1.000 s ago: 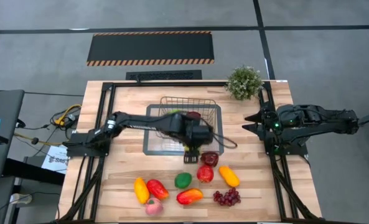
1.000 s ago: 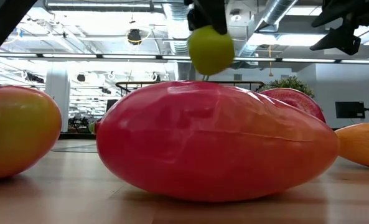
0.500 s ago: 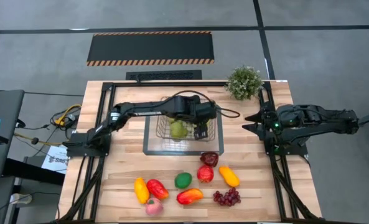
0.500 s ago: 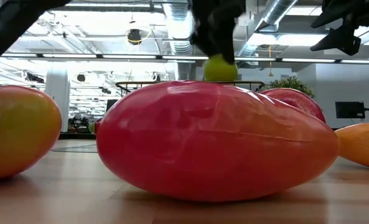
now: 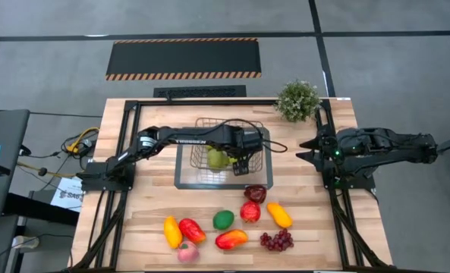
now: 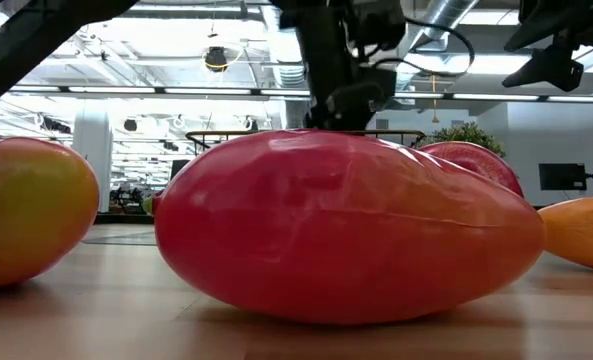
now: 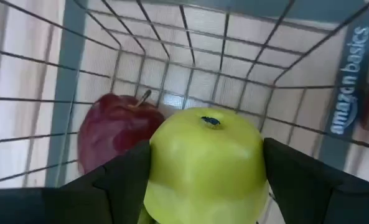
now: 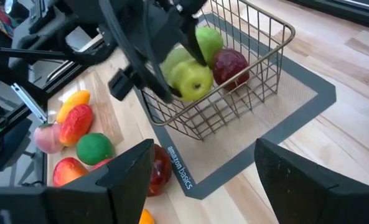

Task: Build produce basket
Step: Put the green apple into the bin

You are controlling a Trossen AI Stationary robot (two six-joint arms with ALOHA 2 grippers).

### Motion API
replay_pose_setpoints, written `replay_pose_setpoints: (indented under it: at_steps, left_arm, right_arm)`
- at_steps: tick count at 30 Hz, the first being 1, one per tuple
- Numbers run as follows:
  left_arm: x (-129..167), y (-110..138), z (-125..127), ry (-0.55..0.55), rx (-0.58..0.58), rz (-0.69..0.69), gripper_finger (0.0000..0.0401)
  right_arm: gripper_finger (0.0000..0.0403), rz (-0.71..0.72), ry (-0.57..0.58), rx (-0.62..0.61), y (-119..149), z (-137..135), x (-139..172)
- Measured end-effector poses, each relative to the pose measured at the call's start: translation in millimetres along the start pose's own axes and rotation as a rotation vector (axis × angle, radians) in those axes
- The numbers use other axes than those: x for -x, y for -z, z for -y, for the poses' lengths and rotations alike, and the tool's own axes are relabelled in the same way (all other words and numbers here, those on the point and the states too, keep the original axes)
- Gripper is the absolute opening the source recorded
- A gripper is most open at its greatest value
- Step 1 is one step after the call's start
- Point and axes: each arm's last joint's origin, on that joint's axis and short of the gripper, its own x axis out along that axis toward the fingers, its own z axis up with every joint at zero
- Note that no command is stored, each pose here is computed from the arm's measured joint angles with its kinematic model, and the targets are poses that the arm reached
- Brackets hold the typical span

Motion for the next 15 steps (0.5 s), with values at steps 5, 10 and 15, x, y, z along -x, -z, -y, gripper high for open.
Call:
replay_pose_setpoints:
  at_steps: [5,10,15]
  left_arm:
    - [-5,2,3,0.033,-0.002,-0.010,0.0265]
    - [-5,8,1,0.005,-0.007,-0.060,0.0284]
    - [-3,14,0,-0.027,-0.023,-0.125,0.0313]
  right_arm:
    - [0.0300,-0.005,0.004,0.005,1,0,0]
    - [0.0300,-0.015,0.012,0.011,2,1,0]
    - [0.0300,-0.016,0.012,0.023,2,1,0]
